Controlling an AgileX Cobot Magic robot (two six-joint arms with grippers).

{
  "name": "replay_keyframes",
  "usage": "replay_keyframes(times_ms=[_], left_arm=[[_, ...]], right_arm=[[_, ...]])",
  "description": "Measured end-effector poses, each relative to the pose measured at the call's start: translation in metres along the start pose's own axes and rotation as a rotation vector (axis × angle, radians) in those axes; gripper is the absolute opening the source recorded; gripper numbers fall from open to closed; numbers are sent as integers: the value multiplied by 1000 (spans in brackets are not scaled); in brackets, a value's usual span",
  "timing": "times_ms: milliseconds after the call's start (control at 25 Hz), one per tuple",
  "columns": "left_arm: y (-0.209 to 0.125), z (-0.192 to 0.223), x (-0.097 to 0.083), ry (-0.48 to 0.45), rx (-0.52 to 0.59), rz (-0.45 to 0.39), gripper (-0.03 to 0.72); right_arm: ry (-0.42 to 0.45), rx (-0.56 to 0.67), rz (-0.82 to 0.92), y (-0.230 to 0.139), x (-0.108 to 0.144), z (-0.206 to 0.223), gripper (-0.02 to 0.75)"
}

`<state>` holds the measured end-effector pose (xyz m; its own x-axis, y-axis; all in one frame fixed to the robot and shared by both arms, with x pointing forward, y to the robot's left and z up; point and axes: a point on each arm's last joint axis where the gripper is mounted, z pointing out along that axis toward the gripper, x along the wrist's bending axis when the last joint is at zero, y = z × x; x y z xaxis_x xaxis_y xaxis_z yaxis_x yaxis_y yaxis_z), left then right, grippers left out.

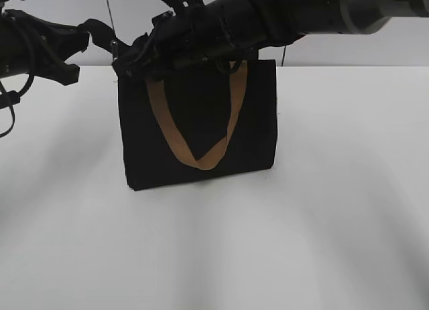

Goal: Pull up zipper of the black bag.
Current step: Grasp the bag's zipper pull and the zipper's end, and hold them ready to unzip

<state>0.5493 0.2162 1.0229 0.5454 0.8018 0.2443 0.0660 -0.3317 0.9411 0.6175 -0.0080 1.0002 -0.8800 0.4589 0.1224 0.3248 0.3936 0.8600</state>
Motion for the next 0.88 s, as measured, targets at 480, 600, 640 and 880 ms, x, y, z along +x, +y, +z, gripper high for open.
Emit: replay_keyframes(times_ms=[480, 600, 640, 880], left_arm=[[0, 0, 0, 0, 0, -2, 13], [0, 0, 0, 2, 5, -2, 13], [-1, 0, 0, 3, 7, -2, 13], [-5, 0, 2, 17, 51, -2, 13]], right_arm=[[-17, 24, -17, -2, -1, 0, -15], [-21, 28, -14, 0, 0, -3, -15], [-23, 26, -18, 2, 0, -4, -15], [-27, 21, -42, 11, 4, -15, -15]])
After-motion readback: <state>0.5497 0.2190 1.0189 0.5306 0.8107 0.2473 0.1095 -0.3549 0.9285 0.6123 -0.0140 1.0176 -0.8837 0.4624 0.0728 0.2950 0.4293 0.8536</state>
